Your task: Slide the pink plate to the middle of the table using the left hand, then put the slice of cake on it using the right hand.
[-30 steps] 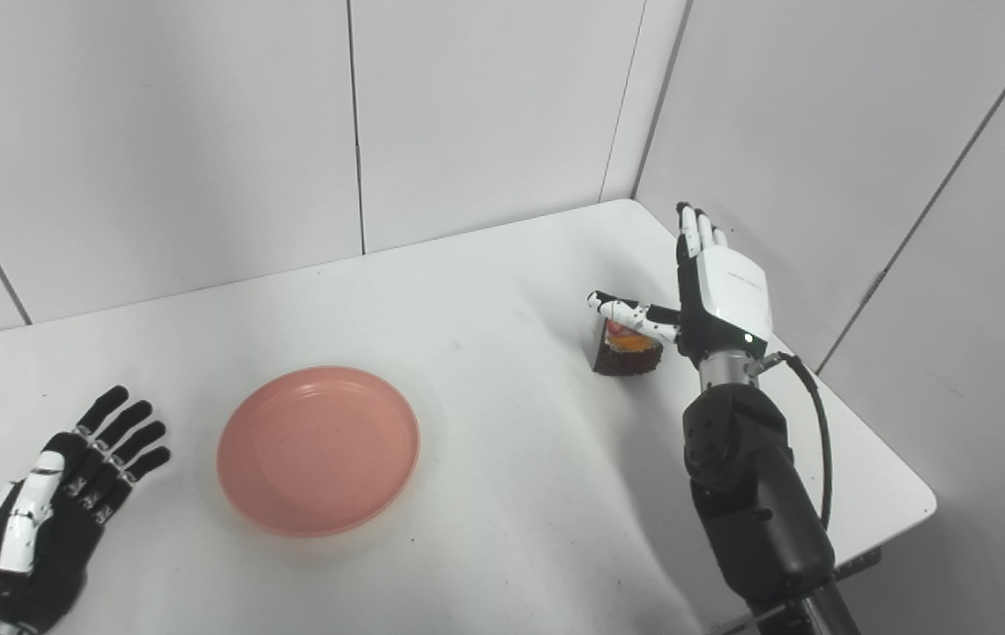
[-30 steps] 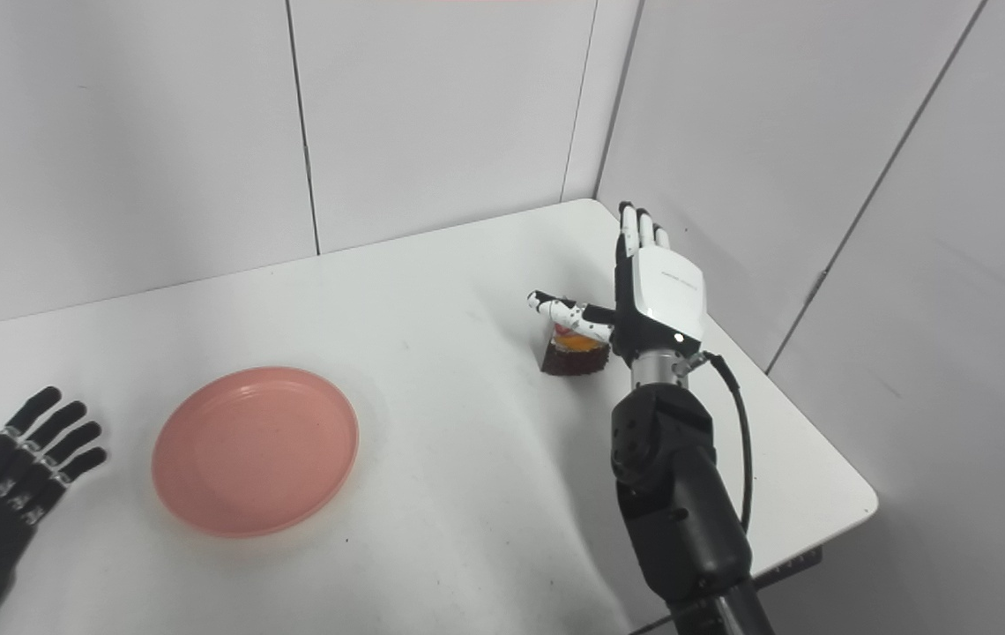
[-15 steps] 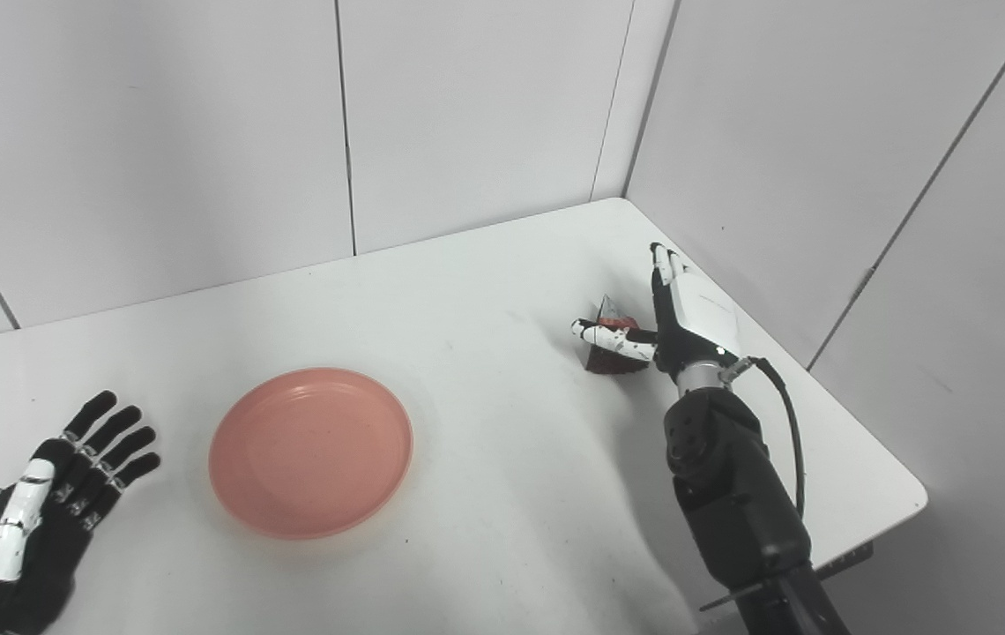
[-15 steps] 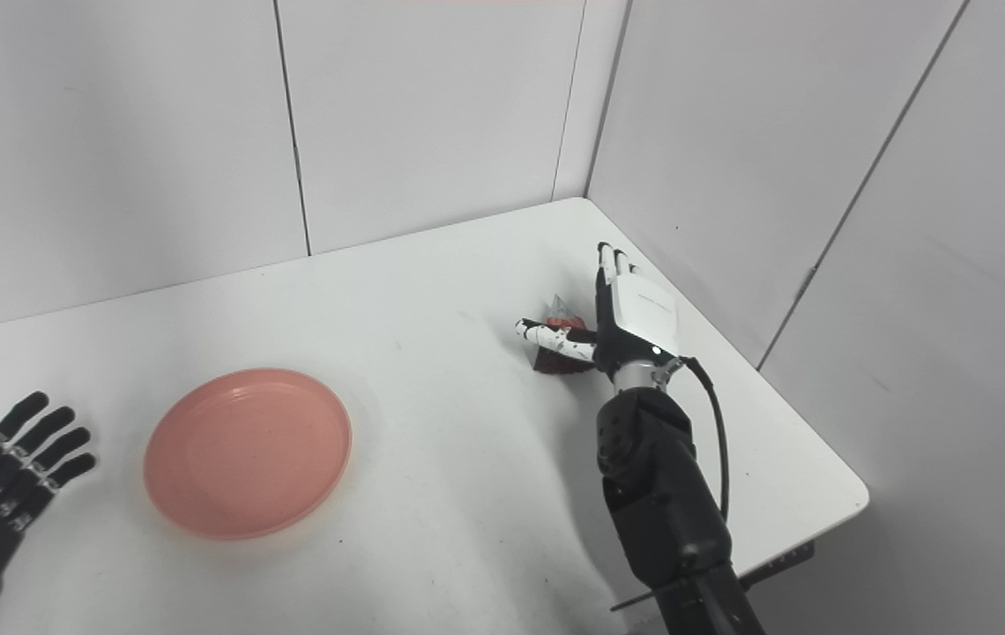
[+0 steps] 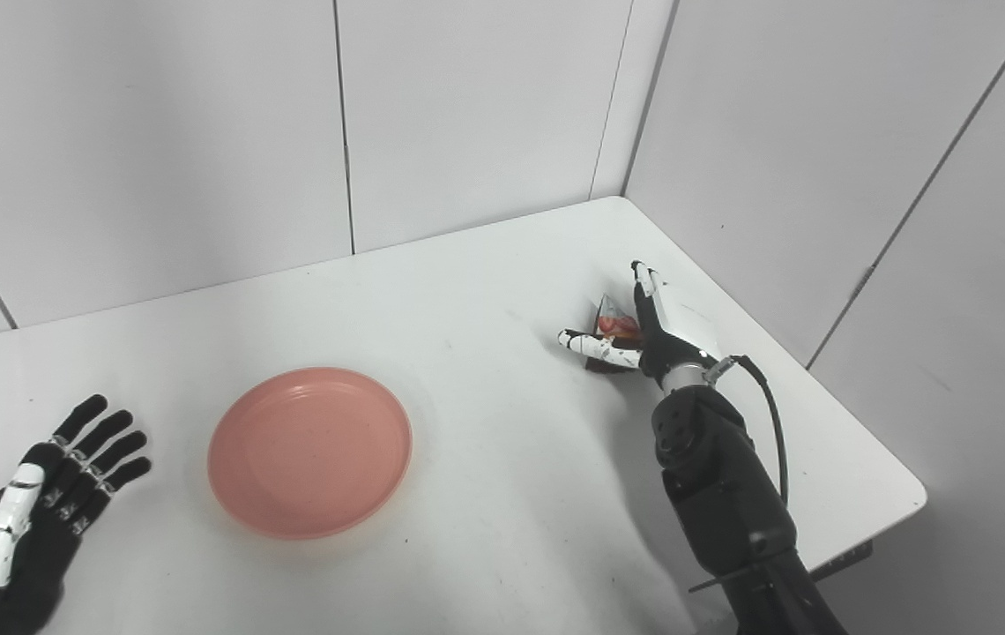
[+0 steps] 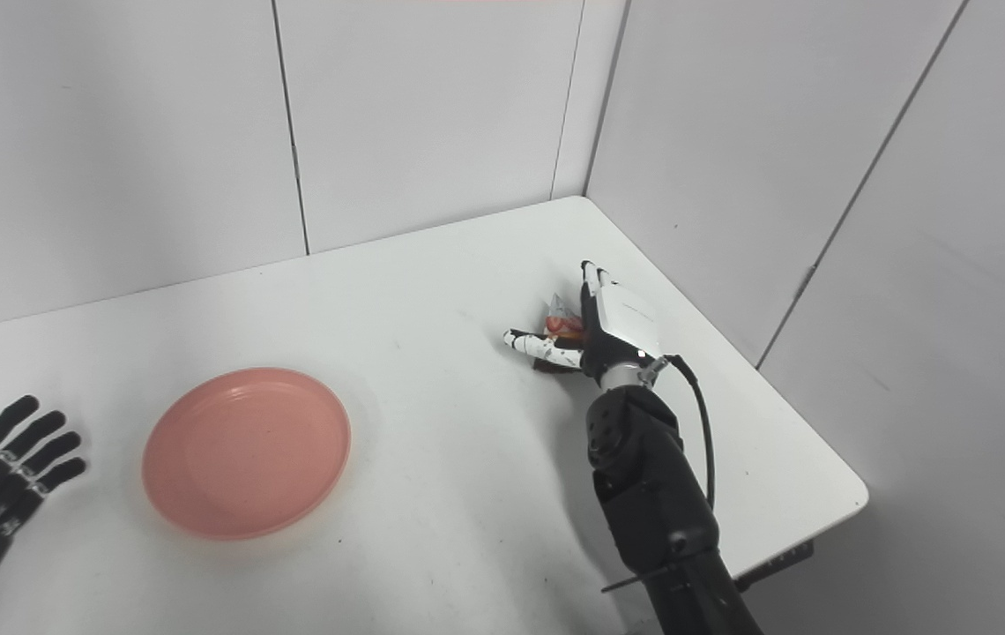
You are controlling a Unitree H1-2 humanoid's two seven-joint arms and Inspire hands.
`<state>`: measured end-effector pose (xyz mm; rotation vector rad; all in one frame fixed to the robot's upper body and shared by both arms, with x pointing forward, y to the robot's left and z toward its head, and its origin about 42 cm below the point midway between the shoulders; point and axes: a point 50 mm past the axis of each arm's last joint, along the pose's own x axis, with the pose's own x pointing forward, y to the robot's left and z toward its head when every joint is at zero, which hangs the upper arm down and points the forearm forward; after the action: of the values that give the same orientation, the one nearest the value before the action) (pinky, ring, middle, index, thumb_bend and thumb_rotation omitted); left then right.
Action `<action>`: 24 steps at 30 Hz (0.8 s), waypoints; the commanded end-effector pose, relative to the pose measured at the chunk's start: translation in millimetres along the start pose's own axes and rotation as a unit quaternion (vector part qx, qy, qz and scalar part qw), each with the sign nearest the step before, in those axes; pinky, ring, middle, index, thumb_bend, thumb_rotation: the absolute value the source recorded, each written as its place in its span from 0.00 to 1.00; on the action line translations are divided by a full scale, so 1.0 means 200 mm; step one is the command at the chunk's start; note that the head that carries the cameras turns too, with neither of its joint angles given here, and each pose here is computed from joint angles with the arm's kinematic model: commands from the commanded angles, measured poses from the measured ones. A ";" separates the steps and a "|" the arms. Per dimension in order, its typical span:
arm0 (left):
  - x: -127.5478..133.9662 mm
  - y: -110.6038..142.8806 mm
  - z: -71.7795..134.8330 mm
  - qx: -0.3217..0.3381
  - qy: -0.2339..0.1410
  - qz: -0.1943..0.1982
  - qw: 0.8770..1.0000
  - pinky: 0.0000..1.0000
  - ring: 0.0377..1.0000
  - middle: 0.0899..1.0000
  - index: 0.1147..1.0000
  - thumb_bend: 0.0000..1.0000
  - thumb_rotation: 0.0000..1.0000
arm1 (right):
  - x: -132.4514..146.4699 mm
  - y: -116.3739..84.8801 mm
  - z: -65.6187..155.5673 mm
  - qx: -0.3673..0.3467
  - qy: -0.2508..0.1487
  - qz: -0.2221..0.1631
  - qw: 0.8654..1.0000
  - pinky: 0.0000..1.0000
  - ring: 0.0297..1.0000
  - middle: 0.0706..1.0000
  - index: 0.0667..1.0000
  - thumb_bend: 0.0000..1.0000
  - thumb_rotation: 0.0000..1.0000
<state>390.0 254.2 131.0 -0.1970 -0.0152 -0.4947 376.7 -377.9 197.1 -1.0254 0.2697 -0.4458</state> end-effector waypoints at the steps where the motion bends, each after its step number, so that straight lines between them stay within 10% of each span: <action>1: -0.20 0.05 -0.27 -0.039 0.127 0.052 0.990 0.83 0.86 0.88 0.86 0.47 0.85 | 0.04 -0.09 0.07 0.004 -0.020 -0.026 0.999 0.89 0.99 1.00 1.00 1.00 0.70; 24: -0.19 0.02 -0.23 -0.039 0.126 0.055 0.990 0.83 0.86 0.88 0.87 0.45 0.87 | 0.10 -0.09 0.08 -0.059 0.004 0.018 0.998 0.67 0.80 0.87 0.93 1.00 0.44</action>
<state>387.2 255.6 134.9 -0.1937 -0.0002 -0.4733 393.2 -377.9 208.0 -1.1112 0.3388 -0.3915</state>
